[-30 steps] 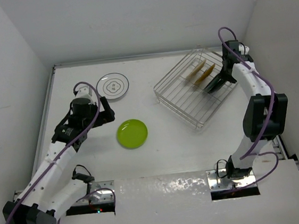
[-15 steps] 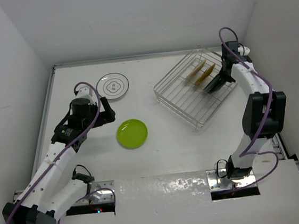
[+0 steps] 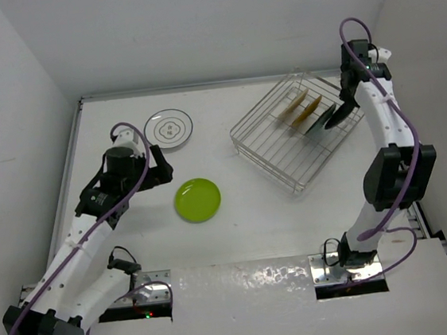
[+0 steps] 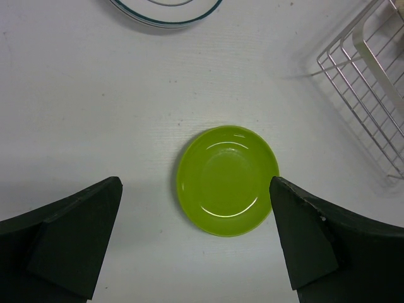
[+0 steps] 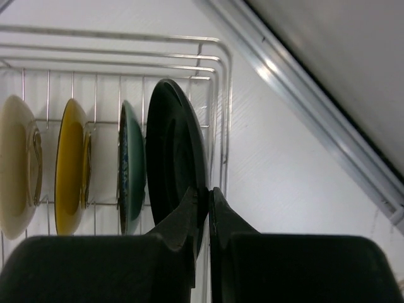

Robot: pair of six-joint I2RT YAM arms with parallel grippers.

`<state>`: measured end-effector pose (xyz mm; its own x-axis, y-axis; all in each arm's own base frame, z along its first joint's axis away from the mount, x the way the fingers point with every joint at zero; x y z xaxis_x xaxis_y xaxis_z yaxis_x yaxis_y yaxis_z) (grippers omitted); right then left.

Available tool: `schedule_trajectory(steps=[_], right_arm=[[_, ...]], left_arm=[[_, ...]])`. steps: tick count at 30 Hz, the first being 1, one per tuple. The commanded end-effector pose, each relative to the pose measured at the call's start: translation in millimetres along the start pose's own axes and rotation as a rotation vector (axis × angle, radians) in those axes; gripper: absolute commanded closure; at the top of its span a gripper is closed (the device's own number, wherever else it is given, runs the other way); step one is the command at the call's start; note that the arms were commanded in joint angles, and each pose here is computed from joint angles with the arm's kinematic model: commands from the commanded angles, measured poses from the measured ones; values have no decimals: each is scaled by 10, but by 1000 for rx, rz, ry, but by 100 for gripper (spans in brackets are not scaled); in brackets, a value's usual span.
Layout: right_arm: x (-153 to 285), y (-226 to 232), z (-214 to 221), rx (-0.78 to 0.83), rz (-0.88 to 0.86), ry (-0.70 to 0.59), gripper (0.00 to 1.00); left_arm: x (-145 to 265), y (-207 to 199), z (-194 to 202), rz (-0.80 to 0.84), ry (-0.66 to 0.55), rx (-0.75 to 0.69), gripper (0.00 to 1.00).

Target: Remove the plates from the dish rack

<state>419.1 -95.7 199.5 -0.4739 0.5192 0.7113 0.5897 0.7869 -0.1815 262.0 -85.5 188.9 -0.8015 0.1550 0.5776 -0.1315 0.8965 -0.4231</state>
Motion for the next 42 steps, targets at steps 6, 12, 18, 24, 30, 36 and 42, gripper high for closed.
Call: schedule_trajectory(steps=[6, 12, 18, 24, 30, 36, 42], right_arm=[[804, -506, -463, 11, 28, -204, 100], [1344, -77, -425, 124, -349, -311, 100], [2134, 915, -38, 259, -1044, -377, 100], [2664, 1544, 626, 286, -1458, -349, 100], [2849, 1814, 753, 128, -1632, -318, 100], [2927, 2140, 1043, 171, -1681, -258, 100], [2713, 2209, 1211, 147, -1651, -209, 92]], left_arm=[[275, -812, -337, 355, -3, 28, 0], [355, -1553, -427, 713, 118, 117, 0], [223, -1956, -690, 853, 128, 188, 0], [-216, -1750, -619, 611, 124, 247, 5], [-488, -1520, -372, 518, 151, 248, 14], [-598, -1451, -271, 487, 175, 243, 97], [-639, -1238, -122, 412, 170, 245, 100]])
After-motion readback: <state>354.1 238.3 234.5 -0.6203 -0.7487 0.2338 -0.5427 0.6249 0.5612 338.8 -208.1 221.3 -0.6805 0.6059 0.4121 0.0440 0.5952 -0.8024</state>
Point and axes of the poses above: each gripper's point midway between its finger pads, its own x axis back along the fingers, its own y axis along the line the jaws close on, z = x × y, the point moved 1 cm from there along x, back along the fingers, and after that the axes turned 11 degrees about x, right-handed, at the moved point
